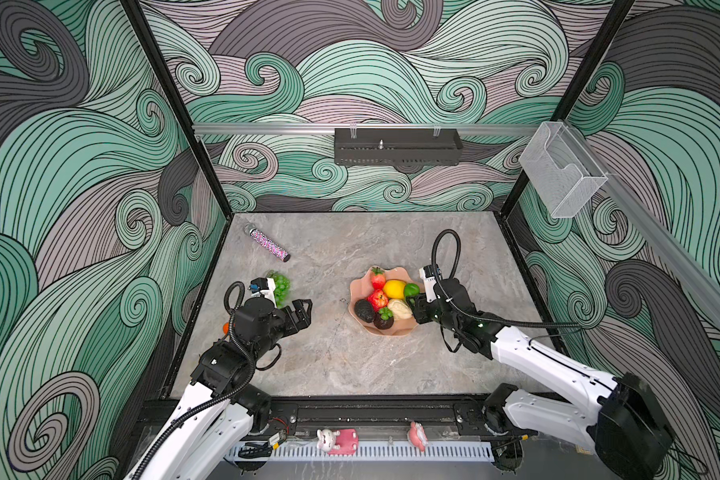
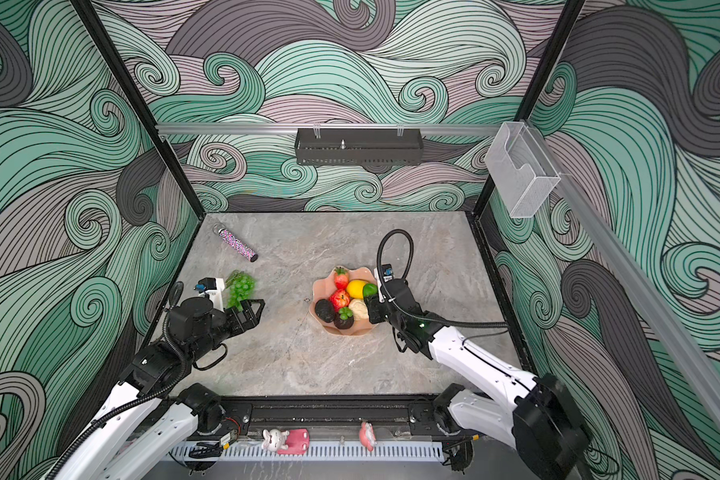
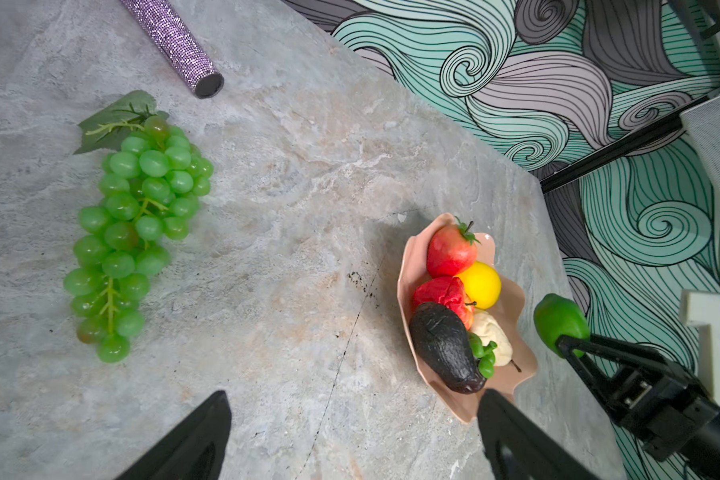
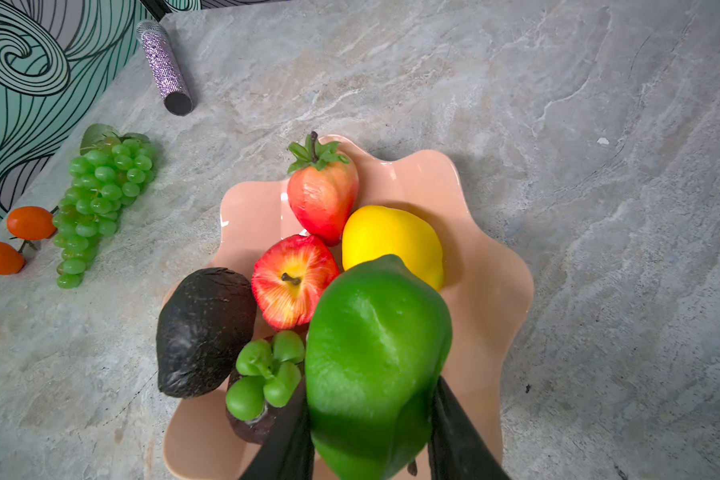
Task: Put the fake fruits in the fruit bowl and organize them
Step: 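Carry the lime over the bowl with the right gripper while the left withdraws, then lower the green lime into the bowl and open the right gripper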
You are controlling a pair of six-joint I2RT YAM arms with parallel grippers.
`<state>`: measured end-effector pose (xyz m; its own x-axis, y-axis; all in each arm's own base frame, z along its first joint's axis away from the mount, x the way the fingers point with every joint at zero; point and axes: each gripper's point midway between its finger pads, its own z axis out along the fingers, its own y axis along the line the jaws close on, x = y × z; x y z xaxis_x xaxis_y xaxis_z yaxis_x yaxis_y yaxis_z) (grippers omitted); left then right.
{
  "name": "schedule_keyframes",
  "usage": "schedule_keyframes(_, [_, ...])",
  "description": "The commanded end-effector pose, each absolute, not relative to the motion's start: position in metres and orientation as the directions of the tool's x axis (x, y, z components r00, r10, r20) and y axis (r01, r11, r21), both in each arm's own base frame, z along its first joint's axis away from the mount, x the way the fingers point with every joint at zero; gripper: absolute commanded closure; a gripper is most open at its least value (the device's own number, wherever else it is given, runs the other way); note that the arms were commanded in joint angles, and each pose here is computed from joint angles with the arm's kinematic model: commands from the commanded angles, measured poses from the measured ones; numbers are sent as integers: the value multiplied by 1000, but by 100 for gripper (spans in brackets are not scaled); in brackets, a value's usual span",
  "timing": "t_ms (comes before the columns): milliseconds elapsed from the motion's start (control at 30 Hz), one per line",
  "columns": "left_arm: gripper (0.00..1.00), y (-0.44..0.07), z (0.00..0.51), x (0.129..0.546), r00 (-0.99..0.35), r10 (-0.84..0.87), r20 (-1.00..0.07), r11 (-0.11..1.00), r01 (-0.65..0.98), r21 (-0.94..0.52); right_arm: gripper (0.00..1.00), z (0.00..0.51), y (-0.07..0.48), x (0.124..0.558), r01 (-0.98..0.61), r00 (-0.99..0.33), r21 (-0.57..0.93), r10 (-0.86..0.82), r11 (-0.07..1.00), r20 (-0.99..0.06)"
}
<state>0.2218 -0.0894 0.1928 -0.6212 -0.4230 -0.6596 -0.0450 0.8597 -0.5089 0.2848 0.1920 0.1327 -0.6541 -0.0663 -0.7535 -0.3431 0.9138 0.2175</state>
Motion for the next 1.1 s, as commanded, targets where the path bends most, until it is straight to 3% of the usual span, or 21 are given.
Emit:
schedule_keyframes(0, [5,-80,185,218,-622,-409,-668,879,-70,-472,62,134,190,294,-344,-661,224,-65,912,-748])
schedule_keyframes(433, [5,-77,177,218,-624,-402,-671,886,-79,-457,64,137,197,308,-356,-680,221,-90,908,-727])
schedule_keyframes(1067, [5,-79,171,217,-635,-410,-654,879,-82,-471,63,146,305,307,-550,-670,197,-288,812,-684])
